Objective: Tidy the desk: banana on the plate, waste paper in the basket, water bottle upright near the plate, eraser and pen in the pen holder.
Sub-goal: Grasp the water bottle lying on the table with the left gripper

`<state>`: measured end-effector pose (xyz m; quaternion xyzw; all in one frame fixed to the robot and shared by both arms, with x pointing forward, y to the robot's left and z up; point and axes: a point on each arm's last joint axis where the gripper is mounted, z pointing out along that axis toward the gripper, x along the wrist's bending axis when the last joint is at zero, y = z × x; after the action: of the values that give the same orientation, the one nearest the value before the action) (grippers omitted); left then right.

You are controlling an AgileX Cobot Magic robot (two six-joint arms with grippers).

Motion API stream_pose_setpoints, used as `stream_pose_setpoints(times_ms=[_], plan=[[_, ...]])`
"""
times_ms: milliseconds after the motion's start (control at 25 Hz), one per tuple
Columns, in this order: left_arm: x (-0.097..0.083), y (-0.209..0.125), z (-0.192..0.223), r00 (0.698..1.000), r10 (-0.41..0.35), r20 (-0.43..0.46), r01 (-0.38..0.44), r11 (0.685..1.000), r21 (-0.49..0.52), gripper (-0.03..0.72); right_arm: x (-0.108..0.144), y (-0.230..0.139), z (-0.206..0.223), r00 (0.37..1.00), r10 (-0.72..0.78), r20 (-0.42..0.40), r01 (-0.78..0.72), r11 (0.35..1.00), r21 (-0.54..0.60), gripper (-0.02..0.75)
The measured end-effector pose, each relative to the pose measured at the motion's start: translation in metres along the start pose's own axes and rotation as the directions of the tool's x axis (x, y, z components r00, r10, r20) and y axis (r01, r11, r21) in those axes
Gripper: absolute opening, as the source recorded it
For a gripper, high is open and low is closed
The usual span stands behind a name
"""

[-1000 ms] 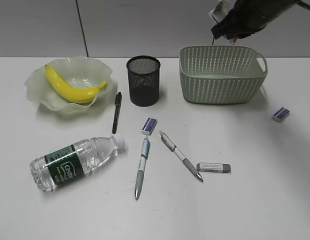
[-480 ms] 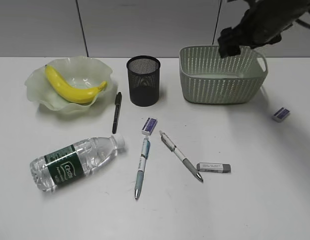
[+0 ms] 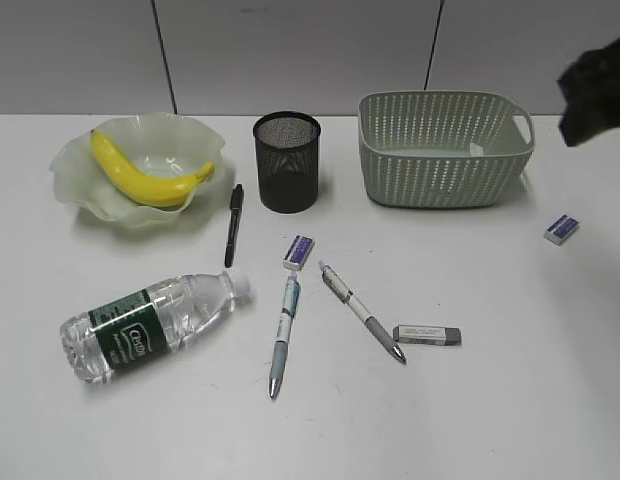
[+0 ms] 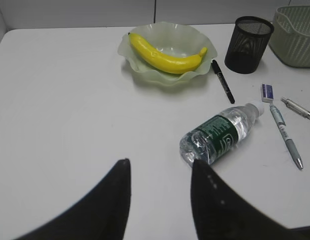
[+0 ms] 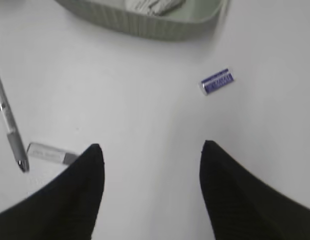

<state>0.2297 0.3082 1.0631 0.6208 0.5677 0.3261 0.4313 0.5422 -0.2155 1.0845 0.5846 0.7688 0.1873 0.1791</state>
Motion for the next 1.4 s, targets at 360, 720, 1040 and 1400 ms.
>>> stream_pose_setpoints(times_ms=[360, 720, 1040, 1400], plan=[[0.000, 0.000, 0.000, 1.000, 0.000, 0.000, 0.000, 1.000, 0.000, 0.301, -0.004, -0.148, -0.086, 1.000, 0.020, -0.015, -0.021, 0.993, -0.120, 0.463], [0.000, 0.000, 0.000, 1.000, 0.000, 0.000, 0.000, 1.000, -0.001, 0.301, -0.006, -0.259, -0.124, 0.997, -0.069, 0.022, 0.071, 0.893, -0.444, 0.458], [-0.011, 0.017, 0.016, 0.990, 0.106, 0.091, -0.113, 0.991, 0.069, 0.300, -0.005, -0.292, -0.135, 0.998, -0.060, 0.017, 0.059, 0.811, -0.581, 0.458], [-0.043, 0.078, 0.121, 0.919, 0.196, 0.341, -0.296, 0.916, 0.271, 0.352, -0.005, -0.292, -0.136, 0.999, -0.052, 0.006, 0.046, 0.812, -0.582, 0.458]])
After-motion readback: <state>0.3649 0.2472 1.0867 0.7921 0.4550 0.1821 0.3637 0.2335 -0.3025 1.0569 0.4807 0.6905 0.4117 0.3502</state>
